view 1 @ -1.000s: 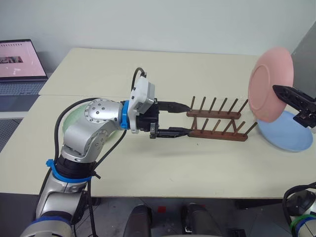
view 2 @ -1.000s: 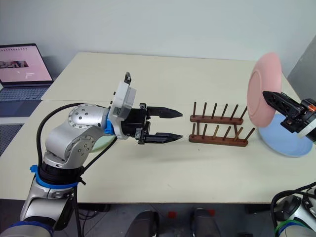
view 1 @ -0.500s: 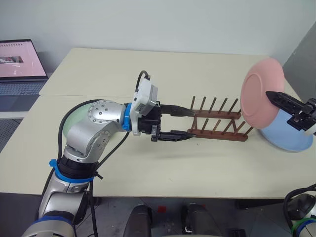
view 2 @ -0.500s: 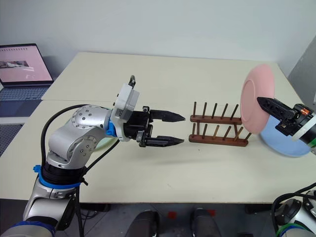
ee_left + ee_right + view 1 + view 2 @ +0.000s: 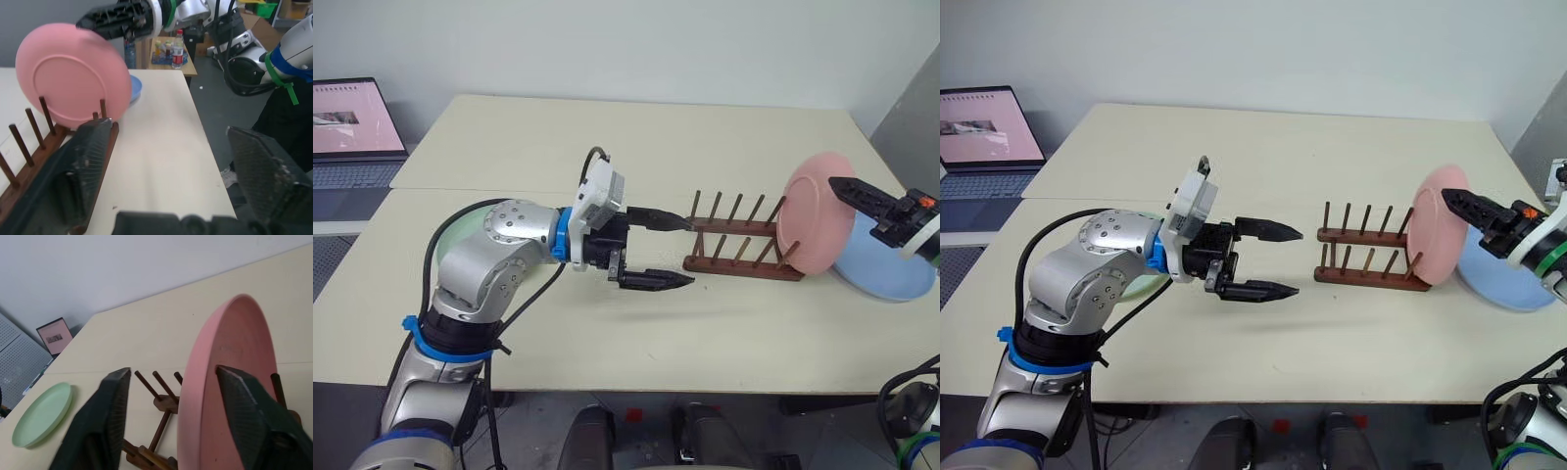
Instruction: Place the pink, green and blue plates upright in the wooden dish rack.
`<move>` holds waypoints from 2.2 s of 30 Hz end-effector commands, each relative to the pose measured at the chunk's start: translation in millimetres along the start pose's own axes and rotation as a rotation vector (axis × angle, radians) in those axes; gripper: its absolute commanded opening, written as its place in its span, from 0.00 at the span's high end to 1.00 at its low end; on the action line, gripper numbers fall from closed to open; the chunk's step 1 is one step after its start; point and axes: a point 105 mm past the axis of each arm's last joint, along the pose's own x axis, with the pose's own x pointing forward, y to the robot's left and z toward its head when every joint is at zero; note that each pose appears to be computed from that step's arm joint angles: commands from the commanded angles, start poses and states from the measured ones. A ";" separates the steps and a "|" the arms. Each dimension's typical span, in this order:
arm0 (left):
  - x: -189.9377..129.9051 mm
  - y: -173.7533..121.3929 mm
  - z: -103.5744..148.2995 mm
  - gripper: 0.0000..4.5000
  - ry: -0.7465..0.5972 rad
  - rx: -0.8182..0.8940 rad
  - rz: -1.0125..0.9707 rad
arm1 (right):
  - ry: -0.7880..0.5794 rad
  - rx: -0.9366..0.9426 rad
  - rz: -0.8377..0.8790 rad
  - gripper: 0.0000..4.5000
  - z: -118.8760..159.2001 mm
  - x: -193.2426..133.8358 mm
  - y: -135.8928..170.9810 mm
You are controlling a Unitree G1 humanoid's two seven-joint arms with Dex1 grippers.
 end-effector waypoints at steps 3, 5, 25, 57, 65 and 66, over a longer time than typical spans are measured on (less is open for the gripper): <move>-17.0 13.6 5.9 0.00 0.072 0.113 0.135 | -0.114 -0.204 -0.035 0.01 44.0 -9.4 7.3; -29.5 20.1 4.6 0.00 0.100 0.135 0.215 | -0.096 -0.351 -0.041 0.01 53.4 -11.8 12.6; -278.2 18.8 -93.6 0.00 0.068 -0.408 1.841 | 0.145 -0.915 0.711 0.01 -12.3 36.0 126.0; -218.2 33.2 -141.8 0.86 -0.144 -1.011 1.656 | 0.258 -1.086 0.887 0.00 -54.9 47.2 141.1; -210.4 36.0 -134.8 1.00 -0.195 -1.005 1.638 | 0.254 -1.099 0.894 0.00 -59.3 50.3 144.1; -209.7 37.9 -132.0 1.00 -0.207 -1.000 1.637 | 0.252 -1.103 0.896 0.00 -59.9 50.7 144.9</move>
